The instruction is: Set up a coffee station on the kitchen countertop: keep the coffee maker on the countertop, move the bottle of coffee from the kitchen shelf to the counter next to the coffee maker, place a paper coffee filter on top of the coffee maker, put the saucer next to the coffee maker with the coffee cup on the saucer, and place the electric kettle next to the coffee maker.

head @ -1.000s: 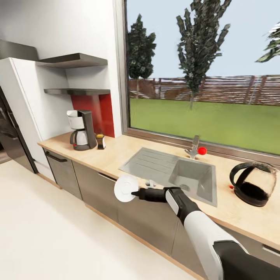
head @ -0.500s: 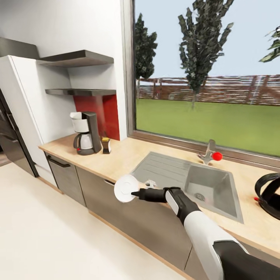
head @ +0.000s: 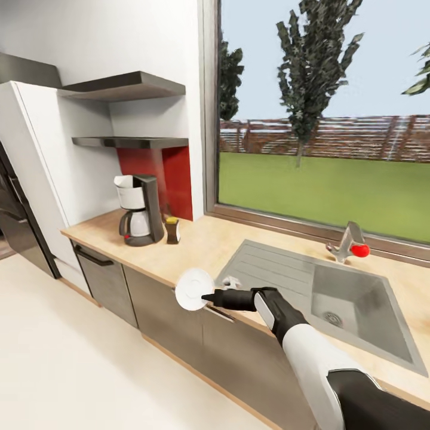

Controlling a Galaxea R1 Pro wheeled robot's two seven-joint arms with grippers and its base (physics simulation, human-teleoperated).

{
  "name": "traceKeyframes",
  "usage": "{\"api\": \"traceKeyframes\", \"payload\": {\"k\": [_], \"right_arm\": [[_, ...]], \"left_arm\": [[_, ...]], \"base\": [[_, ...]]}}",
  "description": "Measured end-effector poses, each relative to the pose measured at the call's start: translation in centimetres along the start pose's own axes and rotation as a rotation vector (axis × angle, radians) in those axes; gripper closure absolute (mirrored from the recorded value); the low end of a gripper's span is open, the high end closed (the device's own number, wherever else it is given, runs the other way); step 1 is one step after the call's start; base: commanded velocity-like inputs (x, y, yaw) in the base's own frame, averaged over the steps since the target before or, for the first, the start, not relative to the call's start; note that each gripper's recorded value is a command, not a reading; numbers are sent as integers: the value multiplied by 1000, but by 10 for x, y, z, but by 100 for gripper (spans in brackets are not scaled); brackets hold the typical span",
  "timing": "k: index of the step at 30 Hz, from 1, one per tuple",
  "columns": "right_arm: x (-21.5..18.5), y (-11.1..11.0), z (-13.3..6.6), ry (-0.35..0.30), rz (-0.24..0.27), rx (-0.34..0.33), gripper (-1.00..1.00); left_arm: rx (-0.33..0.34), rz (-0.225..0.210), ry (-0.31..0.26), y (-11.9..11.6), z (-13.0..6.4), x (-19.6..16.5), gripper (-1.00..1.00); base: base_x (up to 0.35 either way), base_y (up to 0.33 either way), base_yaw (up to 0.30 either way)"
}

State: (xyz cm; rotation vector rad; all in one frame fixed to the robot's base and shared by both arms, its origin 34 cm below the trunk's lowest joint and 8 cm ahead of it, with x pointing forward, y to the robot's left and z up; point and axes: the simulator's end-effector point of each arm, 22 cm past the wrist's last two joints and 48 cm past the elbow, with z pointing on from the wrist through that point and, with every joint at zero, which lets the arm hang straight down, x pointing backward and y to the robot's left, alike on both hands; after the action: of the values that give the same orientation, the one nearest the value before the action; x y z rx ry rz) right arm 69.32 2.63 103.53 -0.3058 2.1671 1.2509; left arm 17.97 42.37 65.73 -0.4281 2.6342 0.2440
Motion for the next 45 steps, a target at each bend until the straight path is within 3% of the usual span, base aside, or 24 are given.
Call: {"api": "traceKeyframes", "payload": {"k": [26,31,35,38,45], "right_arm": [[1,-2,0,1,6,5,100],[4,-19,0,3,21,75,100],[-4,-39,-8,-57,118,115,100],[-5,-43,-11,-79,160,114,100],[-5,-46,-12,-90,182,116,100]], "left_arm": [[-2,-5,-1,0,0,0,-100],[-2,-4,-1,0,0,-1,-100],[-2,-5,-2,0,0,-1,-100],[-1,-3,-2,0,0,-1,-100],[-1,-1,-3,0,0,0,-100]], "base": [[209,275,0],[192,282,0],[192,282,0],[213,266,0],[279,82,0]]}}
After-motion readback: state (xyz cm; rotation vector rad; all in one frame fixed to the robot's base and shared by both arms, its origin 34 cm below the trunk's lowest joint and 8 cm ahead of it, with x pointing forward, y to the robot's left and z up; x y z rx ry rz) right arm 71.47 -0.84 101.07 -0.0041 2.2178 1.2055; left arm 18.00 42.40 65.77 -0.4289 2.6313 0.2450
